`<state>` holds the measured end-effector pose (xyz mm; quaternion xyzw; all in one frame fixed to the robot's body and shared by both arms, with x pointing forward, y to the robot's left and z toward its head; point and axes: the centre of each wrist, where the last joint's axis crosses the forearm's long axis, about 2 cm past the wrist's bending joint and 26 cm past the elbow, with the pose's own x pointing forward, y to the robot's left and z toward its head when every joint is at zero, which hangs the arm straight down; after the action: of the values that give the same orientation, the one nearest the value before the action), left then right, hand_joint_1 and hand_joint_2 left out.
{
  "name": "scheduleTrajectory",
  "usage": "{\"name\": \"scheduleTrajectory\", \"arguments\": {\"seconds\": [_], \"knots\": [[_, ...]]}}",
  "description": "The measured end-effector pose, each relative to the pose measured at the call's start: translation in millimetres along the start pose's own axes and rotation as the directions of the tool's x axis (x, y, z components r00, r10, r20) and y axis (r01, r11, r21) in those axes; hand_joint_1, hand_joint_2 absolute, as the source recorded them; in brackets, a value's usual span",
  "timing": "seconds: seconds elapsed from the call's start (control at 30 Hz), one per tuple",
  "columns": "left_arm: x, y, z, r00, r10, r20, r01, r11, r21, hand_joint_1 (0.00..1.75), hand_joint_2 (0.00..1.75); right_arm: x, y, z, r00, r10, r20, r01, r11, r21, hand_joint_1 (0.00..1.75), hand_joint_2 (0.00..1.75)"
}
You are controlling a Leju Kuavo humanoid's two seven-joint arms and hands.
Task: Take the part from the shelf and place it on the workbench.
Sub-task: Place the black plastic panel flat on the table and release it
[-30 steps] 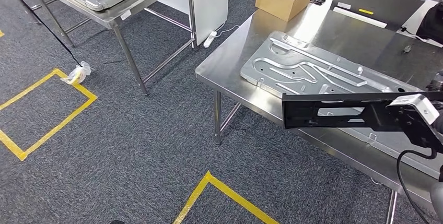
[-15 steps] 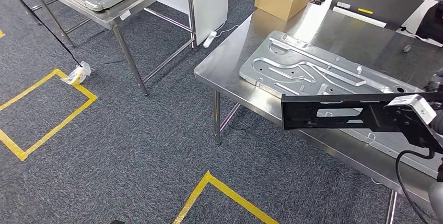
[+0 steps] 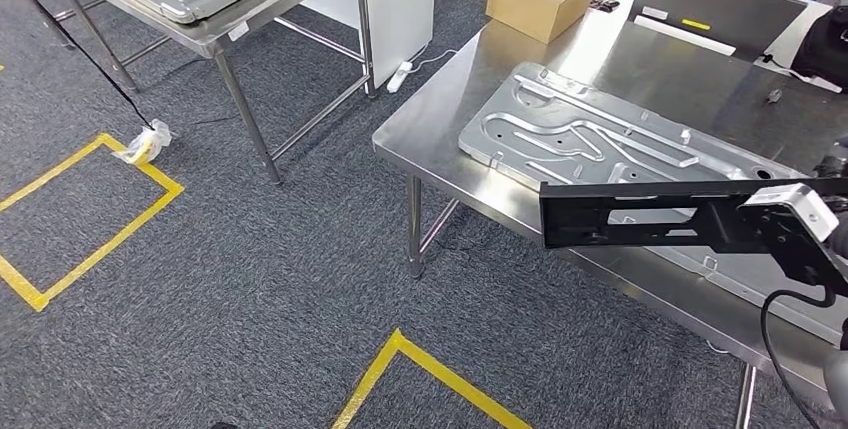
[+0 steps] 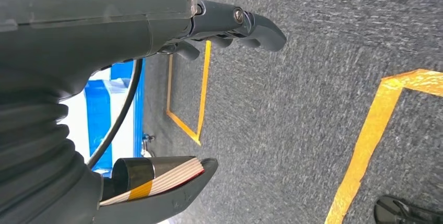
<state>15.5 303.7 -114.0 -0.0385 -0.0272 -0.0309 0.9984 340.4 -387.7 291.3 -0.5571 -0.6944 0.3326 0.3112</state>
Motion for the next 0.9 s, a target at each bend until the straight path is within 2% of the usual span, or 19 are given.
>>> {"name": "scheduleTrajectory", "arguments": {"seconds": [0.6,0.9], "knots": [[-1,0,0,1.0,0.007,0.0,-0.007,1.0,0.0,0.0,1.75,0,4,4,1.0,-0.002,-0.004,0.002,0.999,0.034,1.75,1.75],[0,3,0,1.0,0.0,0.001,0.0,1.0,0.0,0.0,1.75,-13,10,-17,0.998,0.016,-0.065,-0.01,0.996,0.094,1.75,1.75]]}}
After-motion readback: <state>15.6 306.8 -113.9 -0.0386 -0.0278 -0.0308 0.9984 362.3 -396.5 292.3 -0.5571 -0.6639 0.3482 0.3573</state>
